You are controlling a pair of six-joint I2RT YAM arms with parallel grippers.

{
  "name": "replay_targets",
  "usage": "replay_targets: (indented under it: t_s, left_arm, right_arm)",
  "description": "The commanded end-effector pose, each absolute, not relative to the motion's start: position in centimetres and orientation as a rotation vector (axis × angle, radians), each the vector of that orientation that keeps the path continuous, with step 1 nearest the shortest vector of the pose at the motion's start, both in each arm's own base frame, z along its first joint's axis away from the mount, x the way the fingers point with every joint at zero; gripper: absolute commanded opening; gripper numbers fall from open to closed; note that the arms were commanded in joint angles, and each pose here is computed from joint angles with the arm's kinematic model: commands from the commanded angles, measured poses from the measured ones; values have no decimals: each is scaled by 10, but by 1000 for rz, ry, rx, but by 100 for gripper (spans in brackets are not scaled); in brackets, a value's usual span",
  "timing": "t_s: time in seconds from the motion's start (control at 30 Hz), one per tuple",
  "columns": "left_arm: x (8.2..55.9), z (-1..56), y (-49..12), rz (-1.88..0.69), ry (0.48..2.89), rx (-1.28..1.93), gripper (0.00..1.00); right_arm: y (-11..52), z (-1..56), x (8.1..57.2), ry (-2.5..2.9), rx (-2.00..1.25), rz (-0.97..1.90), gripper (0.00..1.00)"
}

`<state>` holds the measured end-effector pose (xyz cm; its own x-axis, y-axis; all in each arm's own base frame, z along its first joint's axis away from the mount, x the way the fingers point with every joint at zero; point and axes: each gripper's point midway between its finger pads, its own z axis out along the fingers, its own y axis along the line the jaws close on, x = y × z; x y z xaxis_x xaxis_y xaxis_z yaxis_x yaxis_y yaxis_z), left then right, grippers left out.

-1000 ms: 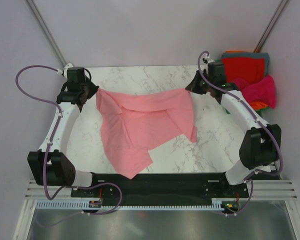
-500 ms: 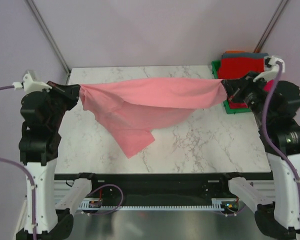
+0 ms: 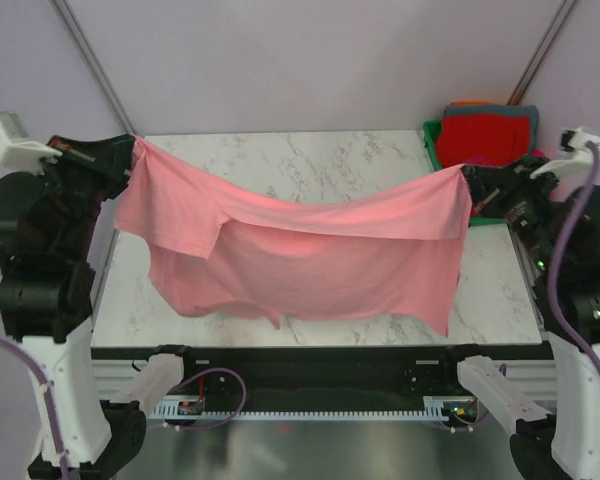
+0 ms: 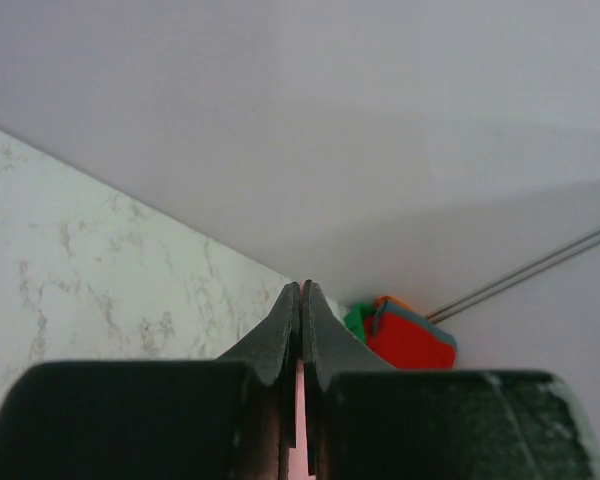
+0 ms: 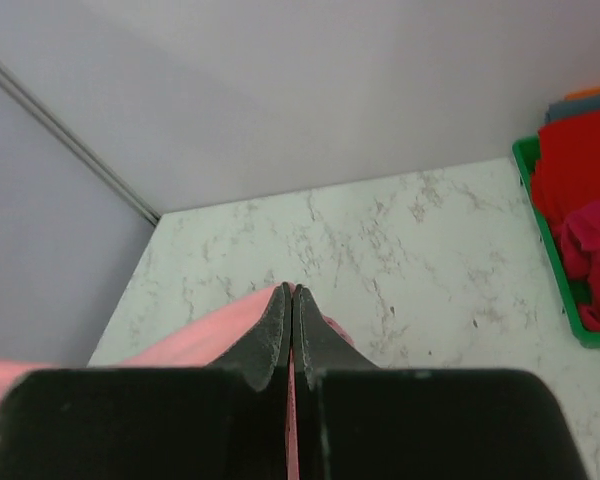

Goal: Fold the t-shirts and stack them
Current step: Flatten the tshirt out

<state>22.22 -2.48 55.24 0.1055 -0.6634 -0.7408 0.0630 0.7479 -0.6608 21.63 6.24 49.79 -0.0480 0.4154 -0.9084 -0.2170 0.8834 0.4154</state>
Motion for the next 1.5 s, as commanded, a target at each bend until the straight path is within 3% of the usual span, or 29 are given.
replay_targets:
  t_s: [0.0, 0.23, 0.37, 0.43, 0.47, 0.5, 0.53, 0.7, 0.73, 0.77, 0.8, 0.83, 0.87, 1.07, 1.1, 1.17, 1.2, 1.27, 1.3, 1.4, 1.43, 1.47]
  left_arm:
    - [303, 483, -26, -528, 1578, -619, 2]
    - [432, 336, -32, -509, 1772, -739, 2]
    - [492, 287, -40, -534, 1837, -756, 2]
    - [521, 285, -41, -545, 1825, -764, 2]
    - [541, 253, -46, -558, 1887, -770, 2]
    - [556, 268, -48, -576, 1856, -754, 2]
    - [567, 265, -49, -584, 1859, -751, 2]
    - [630, 246, -54, -630, 1851, -749, 2]
    - [635, 246, -57, -655, 1859, -737, 25]
    - [638, 245, -58, -663, 1870, -733, 43]
    - [640, 245, -58, -663, 1891, -736, 60]
    - [638, 246, -56, -644, 1903, -746, 86]
    - [636, 249, -53, -619, 1906, -743, 99]
    - [578, 266, -43, -534, 1950, -748, 100]
    - [561, 246, -43, -518, 2001, -770, 100]
    - [532, 264, -36, -505, 1963, -806, 100]
    - [514, 236, -33, -482, 2015, -853, 100]
    - [487, 244, -12, -510, 1964, -953, 100]
    - [471, 216, 3, -505, 1999, -1014, 100]
    - [434, 205, 8, -602, 2005, -1044, 90]
    - [419, 203, 1, -612, 2028, -1004, 89]
    - [411, 203, -1, -610, 2034, -981, 89]
  right_arm:
    - [62, 420, 285, 1749, 284, 456, 0]
    - [69, 291, 370, 1937, 400, 406, 0]
    - [72, 236, 433, 2026, 453, 367, 0]
    - [72, 236, 460, 2021, 462, 376, 0]
    - [72, 212, 478, 2062, 480, 363, 0]
    - [68, 225, 495, 2025, 493, 372, 0]
    - [69, 201, 511, 2069, 508, 371, 0]
    - [54, 211, 579, 1999, 546, 395, 3]
    - [46, 194, 590, 2016, 570, 381, 44]
    - [46, 194, 595, 2017, 565, 407, 61]
    - [38, 202, 603, 1994, 571, 407, 67]
    - [36, 199, 605, 2001, 575, 409, 72]
    - [35, 201, 603, 2003, 570, 416, 73]
    - [32, 215, 558, 2020, 532, 388, 73]
    - [31, 198, 544, 2062, 551, 376, 73]
    - [29, 214, 522, 2031, 573, 369, 81]
    - [27, 197, 506, 2067, 601, 358, 86]
    - [26, 211, 486, 2038, 609, 363, 90]
    - [14, 197, 473, 2057, 655, 341, 89]
    - [8, 203, 444, 2027, 714, 358, 81]
    - [3, 194, 429, 2039, 798, 370, 71]
    - [1, 192, 423, 2036, 824, 373, 67]
